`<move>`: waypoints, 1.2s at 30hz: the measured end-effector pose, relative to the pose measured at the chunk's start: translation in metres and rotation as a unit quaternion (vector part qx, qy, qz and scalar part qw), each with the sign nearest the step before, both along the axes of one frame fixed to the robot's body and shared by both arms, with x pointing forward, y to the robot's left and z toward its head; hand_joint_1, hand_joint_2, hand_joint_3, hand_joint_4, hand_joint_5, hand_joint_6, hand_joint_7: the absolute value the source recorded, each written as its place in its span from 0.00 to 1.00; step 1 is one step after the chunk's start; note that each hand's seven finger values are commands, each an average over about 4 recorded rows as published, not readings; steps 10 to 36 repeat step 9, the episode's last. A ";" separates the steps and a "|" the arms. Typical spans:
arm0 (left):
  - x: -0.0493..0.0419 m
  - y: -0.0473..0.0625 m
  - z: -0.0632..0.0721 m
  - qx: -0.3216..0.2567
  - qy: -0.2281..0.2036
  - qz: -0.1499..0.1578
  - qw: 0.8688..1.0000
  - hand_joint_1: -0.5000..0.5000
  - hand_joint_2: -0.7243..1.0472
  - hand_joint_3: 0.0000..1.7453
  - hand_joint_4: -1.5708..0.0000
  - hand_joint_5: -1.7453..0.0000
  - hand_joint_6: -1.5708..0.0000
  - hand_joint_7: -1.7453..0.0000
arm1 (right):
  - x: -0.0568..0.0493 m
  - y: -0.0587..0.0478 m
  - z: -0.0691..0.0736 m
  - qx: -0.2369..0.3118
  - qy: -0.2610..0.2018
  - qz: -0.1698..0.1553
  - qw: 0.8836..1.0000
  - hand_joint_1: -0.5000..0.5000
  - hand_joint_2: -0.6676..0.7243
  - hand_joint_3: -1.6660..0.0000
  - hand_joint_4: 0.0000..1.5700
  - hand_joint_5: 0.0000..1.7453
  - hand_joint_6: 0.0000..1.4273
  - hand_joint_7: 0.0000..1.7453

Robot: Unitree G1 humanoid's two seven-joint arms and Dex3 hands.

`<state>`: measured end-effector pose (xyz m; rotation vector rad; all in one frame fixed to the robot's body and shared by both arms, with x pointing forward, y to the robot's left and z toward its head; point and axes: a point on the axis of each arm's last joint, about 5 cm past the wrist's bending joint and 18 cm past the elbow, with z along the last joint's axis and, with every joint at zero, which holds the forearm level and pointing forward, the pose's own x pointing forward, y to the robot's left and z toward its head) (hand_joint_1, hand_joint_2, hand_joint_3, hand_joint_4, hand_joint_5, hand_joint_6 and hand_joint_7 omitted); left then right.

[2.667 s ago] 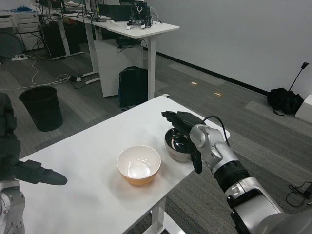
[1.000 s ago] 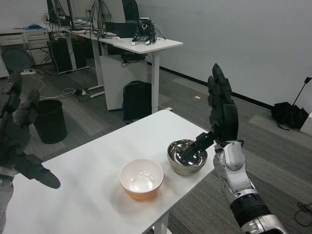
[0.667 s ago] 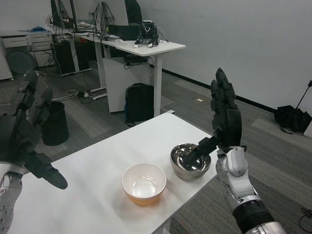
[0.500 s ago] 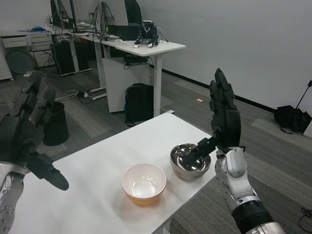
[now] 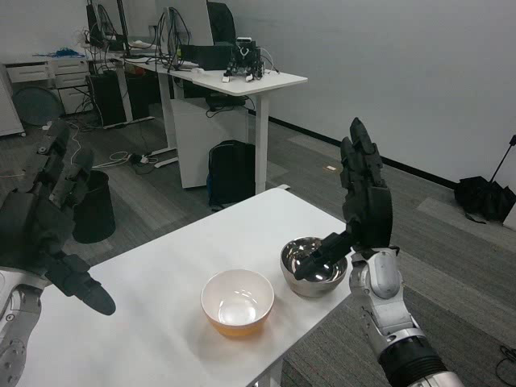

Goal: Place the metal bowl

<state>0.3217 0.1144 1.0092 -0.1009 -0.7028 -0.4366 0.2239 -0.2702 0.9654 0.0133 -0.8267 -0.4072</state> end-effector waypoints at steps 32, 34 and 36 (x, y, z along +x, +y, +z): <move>0.0004 0.003 0.001 -0.003 -0.001 0.005 1.000 0.00 0.00 0.03 1.00 1.00 1.00 1.00 | 0.007 0.008 0.000 0.008 -0.009 0.011 1.000 0.04 0.95 1.00 0.00 0.00 0.00 0.00; 0.0004 0.003 0.001 -0.003 -0.001 0.005 1.000 0.00 0.00 0.03 1.00 1.00 1.00 1.00 | 0.007 0.008 0.000 0.008 -0.009 0.011 1.000 0.04 0.95 1.00 0.00 0.00 0.00 0.00; 0.0004 0.003 0.001 -0.003 -0.001 0.005 1.000 0.00 0.00 0.03 1.00 1.00 1.00 1.00 | 0.007 0.008 0.000 0.008 -0.009 0.011 1.000 0.04 0.95 1.00 0.00 0.00 0.00 0.00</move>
